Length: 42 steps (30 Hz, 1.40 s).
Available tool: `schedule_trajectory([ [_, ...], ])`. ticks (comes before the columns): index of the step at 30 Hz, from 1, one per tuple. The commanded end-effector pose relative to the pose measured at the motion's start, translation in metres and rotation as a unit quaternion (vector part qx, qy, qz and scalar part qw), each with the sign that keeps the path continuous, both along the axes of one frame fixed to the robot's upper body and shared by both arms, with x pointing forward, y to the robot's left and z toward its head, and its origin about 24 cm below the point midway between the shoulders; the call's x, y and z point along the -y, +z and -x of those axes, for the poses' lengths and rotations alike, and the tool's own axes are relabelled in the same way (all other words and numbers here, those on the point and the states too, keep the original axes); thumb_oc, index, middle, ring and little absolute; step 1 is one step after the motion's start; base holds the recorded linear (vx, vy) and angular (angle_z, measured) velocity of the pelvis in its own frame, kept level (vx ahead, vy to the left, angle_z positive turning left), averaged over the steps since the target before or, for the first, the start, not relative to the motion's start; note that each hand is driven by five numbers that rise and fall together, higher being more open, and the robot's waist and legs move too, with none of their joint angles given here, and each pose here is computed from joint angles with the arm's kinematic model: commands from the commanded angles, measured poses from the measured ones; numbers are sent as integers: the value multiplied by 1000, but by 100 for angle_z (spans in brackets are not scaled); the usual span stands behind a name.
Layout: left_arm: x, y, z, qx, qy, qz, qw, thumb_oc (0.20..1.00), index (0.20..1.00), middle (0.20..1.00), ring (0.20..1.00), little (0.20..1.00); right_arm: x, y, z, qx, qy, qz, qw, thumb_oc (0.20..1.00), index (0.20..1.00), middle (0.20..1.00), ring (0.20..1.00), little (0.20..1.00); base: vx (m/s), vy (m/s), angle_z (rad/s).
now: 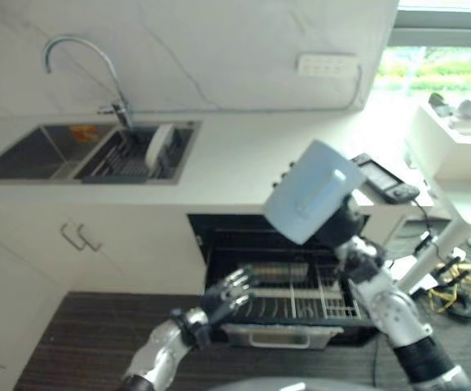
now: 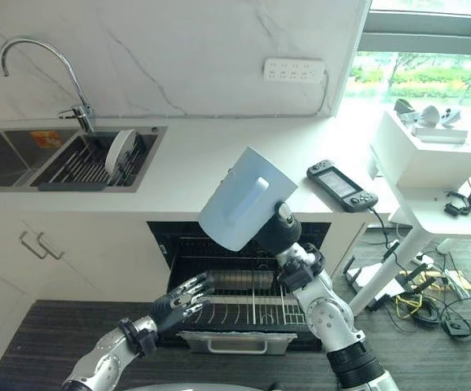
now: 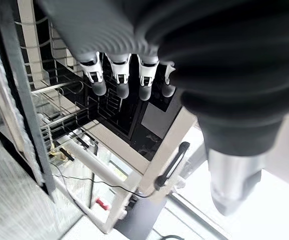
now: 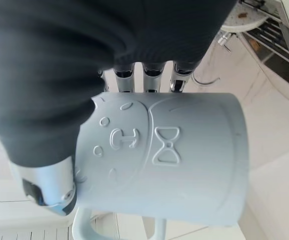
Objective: Place the dishes in the dishwasher.
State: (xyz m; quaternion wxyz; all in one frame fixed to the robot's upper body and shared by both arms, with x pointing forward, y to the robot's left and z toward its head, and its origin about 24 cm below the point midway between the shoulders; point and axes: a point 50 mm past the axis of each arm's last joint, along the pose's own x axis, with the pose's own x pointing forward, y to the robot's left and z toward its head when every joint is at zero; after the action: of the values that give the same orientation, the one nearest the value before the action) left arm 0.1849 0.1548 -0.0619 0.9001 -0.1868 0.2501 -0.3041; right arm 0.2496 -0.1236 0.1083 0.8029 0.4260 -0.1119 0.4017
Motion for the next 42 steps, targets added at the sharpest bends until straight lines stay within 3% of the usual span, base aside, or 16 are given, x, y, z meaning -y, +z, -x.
schedule_trajectory([
  [1, -11, 20, -26, 93, -32, -89, 991, 1000, 1000, 1000, 1000, 1000, 12, 21, -12, 58, -79, 28, 995, 200, 200, 200, 200, 200, 31, 14, 4],
  [4, -19, 25, -31, 154, -65, -218, 961, 1000, 1000, 1000, 1000, 1000, 31, 10, -21, 41, -150, 103, 983, 200, 200, 200, 200, 200, 44, 10, 3],
  [8, -33, 42, -41, 221, -127, -366, 895, 1000, 1000, 1000, 1000, 1000, 61, -9, -28, 4, -204, 175, 963, 200, 200, 200, 200, 200, 72, -3, 4],
  [12, -41, 60, -50, 270, -180, -438, 838, 1000, 1000, 1000, 1000, 1000, 72, -20, -32, -17, -220, 218, 951, 200, 200, 200, 200, 200, 15, -17, 9],
  [22, -42, 85, -55, 302, -321, -475, 761, 1000, 1000, 1000, 1000, 1000, 90, -53, -42, -83, -218, 345, 909, 200, 200, 200, 200, 200, -6, -16, 6],
  [28, -28, 89, -58, 319, -384, -475, 725, 1000, 1000, 1000, 1000, 1000, 100, -79, -45, -141, -236, 376, 885, 200, 200, 200, 200, 200, -14, -10, 8],
  [36, -10, 103, -62, 357, -470, -485, 645, 1000, 1000, 1000, 1000, 1000, 119, -64, -67, -146, -308, 391, 855, 200, 200, 200, 200, 200, -61, -48, 20],
  [42, -8, 131, -84, 407, -496, -538, 546, 1000, 1000, 1000, 1000, 1000, 139, -1, -108, -100, -371, 385, 839, 200, 200, 200, 200, 200, -197, -31, 10],
])
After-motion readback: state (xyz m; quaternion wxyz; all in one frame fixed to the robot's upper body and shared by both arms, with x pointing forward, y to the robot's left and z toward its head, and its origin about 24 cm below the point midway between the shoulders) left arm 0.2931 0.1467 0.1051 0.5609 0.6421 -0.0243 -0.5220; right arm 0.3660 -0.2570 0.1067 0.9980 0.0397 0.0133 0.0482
